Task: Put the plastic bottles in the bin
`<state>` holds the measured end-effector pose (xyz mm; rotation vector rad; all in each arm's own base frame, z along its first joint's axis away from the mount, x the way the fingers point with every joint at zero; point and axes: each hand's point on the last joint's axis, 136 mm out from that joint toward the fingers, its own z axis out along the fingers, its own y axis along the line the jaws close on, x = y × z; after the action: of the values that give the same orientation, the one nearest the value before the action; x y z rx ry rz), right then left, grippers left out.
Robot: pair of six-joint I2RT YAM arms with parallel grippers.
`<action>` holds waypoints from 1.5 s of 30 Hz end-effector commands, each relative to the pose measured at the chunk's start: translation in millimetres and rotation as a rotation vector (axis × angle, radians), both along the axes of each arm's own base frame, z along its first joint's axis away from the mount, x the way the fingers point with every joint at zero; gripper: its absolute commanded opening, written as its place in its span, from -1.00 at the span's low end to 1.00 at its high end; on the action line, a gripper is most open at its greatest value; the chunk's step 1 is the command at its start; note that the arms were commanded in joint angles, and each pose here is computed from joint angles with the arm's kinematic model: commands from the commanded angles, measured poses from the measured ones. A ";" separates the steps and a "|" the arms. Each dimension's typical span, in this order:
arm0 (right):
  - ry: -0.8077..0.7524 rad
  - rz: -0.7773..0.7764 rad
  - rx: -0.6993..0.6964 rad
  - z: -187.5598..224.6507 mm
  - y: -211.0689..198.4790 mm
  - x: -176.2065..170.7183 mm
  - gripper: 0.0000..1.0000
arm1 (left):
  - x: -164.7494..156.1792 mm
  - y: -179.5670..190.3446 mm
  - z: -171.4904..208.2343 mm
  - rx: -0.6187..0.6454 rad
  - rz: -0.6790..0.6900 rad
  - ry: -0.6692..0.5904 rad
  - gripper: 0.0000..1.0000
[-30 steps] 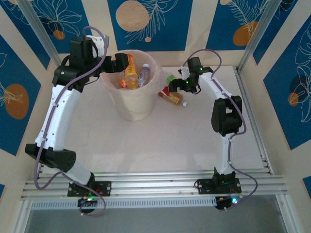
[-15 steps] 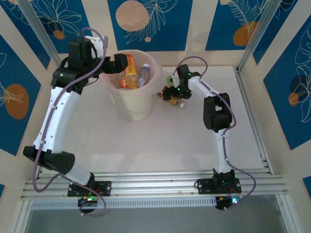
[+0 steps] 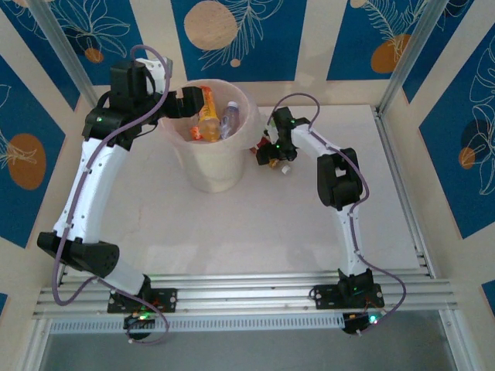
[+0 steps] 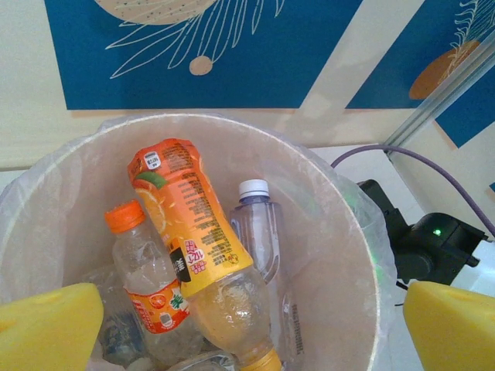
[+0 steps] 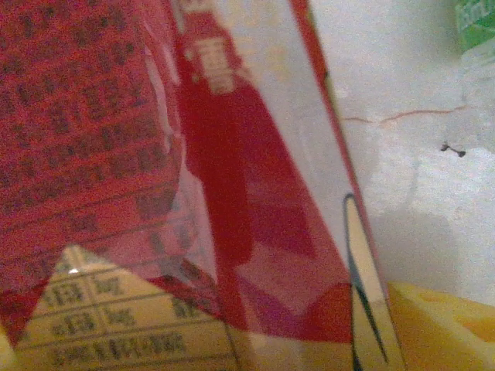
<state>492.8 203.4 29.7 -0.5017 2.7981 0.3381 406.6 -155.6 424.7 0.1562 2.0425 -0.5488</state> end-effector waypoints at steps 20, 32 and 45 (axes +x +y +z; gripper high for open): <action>-0.149 -0.076 -0.008 101.2 -12.1 -48.4 0.08 | -4.9 1.7 7.4 -0.042 0.005 -0.019 0.99; -0.415 -0.189 0.070 223.9 -45.0 -100.3 0.08 | -30.1 -75.0 5.0 -0.192 -0.245 0.034 0.99; -0.671 -0.088 0.324 335.4 -8.3 -157.3 0.09 | -63.9 -170.6 15.0 -0.312 -0.511 0.079 0.99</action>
<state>341.4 183.7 352.1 -0.3219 2.1174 0.4294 345.8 -312.5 419.6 0.4613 2.0271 -1.0980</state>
